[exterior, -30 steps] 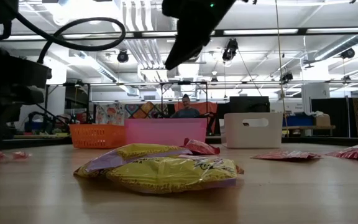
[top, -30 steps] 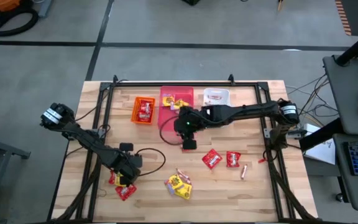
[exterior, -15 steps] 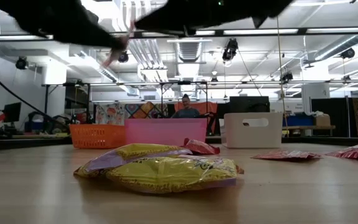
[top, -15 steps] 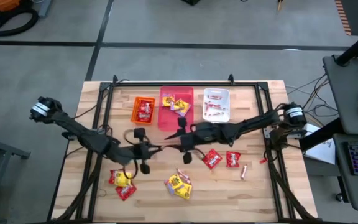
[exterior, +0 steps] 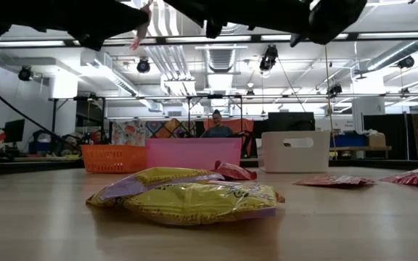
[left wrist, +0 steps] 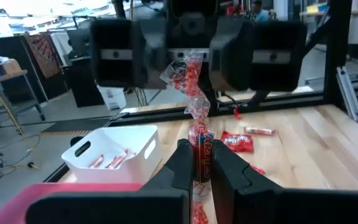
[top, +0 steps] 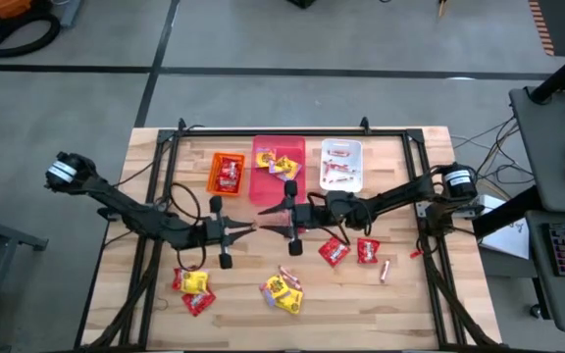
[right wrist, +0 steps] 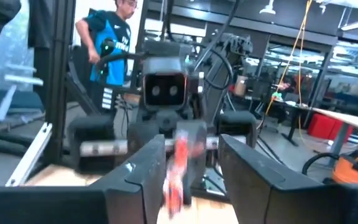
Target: Organize candy in baskets
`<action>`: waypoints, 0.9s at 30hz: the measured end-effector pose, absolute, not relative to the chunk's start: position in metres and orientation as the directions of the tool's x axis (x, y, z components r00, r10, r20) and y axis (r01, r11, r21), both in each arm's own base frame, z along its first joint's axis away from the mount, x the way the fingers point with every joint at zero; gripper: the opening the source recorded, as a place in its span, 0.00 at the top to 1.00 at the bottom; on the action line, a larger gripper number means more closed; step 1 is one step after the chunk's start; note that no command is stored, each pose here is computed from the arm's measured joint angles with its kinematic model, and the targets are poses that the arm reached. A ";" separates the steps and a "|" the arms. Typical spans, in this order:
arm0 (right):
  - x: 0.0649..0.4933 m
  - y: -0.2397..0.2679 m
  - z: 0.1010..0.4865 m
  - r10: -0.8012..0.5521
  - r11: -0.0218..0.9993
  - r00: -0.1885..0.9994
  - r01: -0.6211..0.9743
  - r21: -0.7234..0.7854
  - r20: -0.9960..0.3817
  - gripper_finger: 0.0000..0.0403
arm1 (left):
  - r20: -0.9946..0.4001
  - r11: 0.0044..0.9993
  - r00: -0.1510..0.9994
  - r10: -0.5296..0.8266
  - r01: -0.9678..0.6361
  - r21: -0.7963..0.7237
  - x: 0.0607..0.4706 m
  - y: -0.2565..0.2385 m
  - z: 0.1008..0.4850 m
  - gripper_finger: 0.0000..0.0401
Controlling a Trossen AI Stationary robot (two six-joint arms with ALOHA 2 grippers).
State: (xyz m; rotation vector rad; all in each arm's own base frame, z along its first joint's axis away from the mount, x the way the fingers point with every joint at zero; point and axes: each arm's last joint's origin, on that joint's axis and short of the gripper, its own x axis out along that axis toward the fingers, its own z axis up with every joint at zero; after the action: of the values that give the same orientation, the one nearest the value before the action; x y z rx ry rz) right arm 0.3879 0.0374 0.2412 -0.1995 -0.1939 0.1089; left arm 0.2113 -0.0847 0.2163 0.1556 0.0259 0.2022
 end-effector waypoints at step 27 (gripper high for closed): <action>0.395 0.042 0.243 0.154 0.967 0.980 -0.125 -0.222 0.122 0.94 | 0.003 0.945 0.969 0.249 -0.243 0.219 0.246 -0.089 0.233 0.91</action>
State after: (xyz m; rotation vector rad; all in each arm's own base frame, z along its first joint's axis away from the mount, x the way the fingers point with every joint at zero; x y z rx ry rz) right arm 0.3949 0.0424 0.2432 -0.2156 -0.1390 0.1415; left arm 0.2457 -0.0892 0.2326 0.2200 0.0246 0.2506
